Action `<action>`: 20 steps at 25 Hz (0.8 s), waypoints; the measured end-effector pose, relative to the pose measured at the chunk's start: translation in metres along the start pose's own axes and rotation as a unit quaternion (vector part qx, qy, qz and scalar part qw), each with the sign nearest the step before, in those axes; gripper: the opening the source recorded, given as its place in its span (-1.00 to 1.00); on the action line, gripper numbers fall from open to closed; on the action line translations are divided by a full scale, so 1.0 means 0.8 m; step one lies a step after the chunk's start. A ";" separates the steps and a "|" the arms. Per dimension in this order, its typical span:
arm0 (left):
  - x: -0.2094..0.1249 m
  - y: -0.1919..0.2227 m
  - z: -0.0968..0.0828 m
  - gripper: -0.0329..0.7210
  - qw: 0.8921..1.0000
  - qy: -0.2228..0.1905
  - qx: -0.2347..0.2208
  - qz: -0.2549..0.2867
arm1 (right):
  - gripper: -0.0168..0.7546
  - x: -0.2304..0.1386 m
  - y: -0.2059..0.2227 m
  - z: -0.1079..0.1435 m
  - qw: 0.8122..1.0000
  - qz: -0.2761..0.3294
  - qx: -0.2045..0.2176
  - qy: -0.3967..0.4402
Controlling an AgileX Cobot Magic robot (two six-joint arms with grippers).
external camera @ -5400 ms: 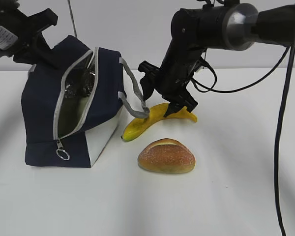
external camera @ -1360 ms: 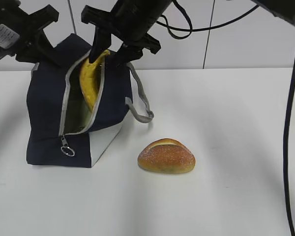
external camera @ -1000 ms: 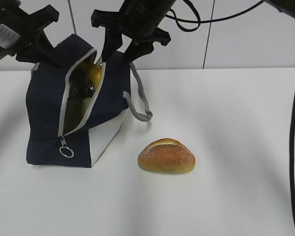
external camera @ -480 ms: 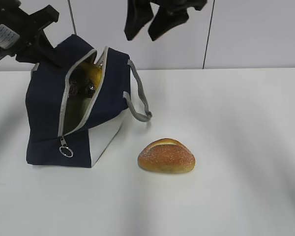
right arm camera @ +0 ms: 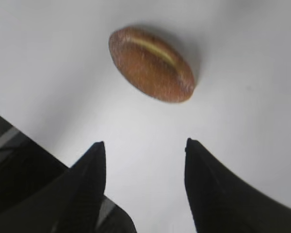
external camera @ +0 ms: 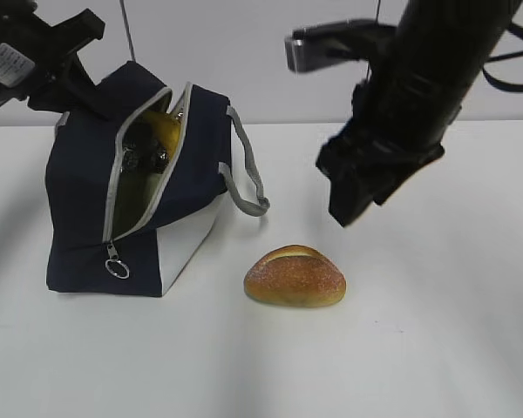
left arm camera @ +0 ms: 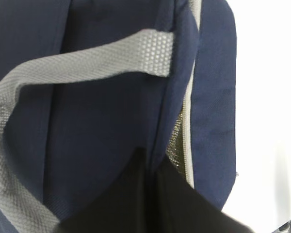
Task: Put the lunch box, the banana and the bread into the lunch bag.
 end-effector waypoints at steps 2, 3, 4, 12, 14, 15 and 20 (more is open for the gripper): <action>0.000 0.000 0.000 -0.92 1.000 0.000 0.000 0.000 | 0.05 -0.018 0.015 0.000 0.999 0.026 0.002 -0.022; 0.000 0.000 0.000 -0.92 1.000 0.000 0.000 0.000 | 0.05 -0.023 0.022 0.000 0.999 0.033 0.004 -0.027; 0.000 0.000 0.000 -0.92 1.000 0.000 0.000 0.000 | 0.05 -0.027 0.029 -0.001 0.999 0.036 0.004 -0.035; 0.000 0.000 0.000 -0.92 1.000 0.000 0.000 0.000 | 0.62 -0.004 0.057 -0.001 0.994 -0.011 0.009 -0.107; 0.000 0.000 0.000 -0.92 1.000 0.000 0.000 0.000 | 0.70 0.001 0.070 -0.002 0.992 -0.013 0.013 -0.128; 0.000 0.000 0.000 -0.92 1.000 0.000 0.000 0.000 | 0.71 0.003 0.078 -0.001 0.990 -0.012 0.017 -0.140; 0.000 0.000 0.000 -0.92 1.000 0.000 0.000 0.000 | 0.72 0.018 0.115 -0.006 0.981 -0.023 0.015 -0.193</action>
Point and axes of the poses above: a point on each arm's last joint axis where the gripper is mounted, y pointing out along that axis toward the gripper, z along the wrist's bending axis when the last joint is at zero, x = y × z, the point moved 7 cm from there along y, pointing out along that axis toward the gripper, and after that the axes turned 7 degrees about y, right-handed, at the moved point
